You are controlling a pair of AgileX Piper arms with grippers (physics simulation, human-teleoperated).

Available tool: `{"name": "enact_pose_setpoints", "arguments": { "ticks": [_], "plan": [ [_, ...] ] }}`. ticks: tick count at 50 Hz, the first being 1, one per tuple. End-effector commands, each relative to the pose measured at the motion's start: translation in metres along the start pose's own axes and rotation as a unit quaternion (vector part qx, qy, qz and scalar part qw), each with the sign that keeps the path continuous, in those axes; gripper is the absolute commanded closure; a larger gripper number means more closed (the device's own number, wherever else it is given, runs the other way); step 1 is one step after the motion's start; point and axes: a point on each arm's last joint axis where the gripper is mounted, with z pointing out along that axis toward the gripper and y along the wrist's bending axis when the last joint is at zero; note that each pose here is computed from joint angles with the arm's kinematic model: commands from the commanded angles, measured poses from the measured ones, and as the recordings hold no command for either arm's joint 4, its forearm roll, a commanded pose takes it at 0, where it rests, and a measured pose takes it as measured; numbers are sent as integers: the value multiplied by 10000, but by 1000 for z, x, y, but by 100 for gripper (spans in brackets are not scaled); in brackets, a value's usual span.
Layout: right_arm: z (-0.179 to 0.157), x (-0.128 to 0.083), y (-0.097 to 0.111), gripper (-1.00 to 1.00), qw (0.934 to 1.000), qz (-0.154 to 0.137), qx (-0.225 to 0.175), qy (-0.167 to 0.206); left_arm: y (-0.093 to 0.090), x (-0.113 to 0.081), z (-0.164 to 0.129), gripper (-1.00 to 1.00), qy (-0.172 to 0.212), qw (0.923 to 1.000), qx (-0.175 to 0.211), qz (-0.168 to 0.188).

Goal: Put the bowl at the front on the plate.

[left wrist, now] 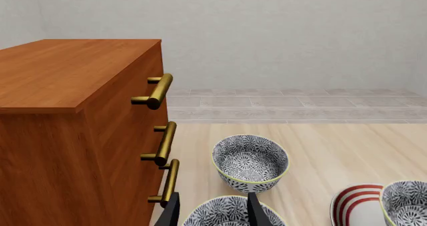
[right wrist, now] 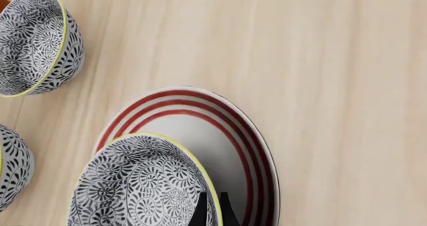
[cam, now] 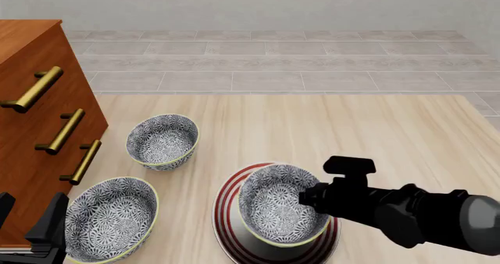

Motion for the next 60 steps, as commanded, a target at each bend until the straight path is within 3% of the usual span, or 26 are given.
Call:
{"name": "enact_pose_setpoints", "arguments": {
  "ticks": [1,18,19,41,60],
  "plan": [
    [2,0,2,100,9999,107,-15,15,0,0,0,-100,-1,10000,-1,-1],
    [7,9,1,100,9999,88,-20,103,0,0,0,-100,0,10000,1,-1],
    [7,9,1,-100,9999,75,-19,110,0,0,0,-100,-1,10000,0,1],
    [4,9,5,-100,9999,-20,-60,126,0,0,0,-100,-1,10000,0,0],
    [-19,-22,8,-100,9997,-220,5,-80,0,0,0,-100,0,10000,0,0]
  ]
}}
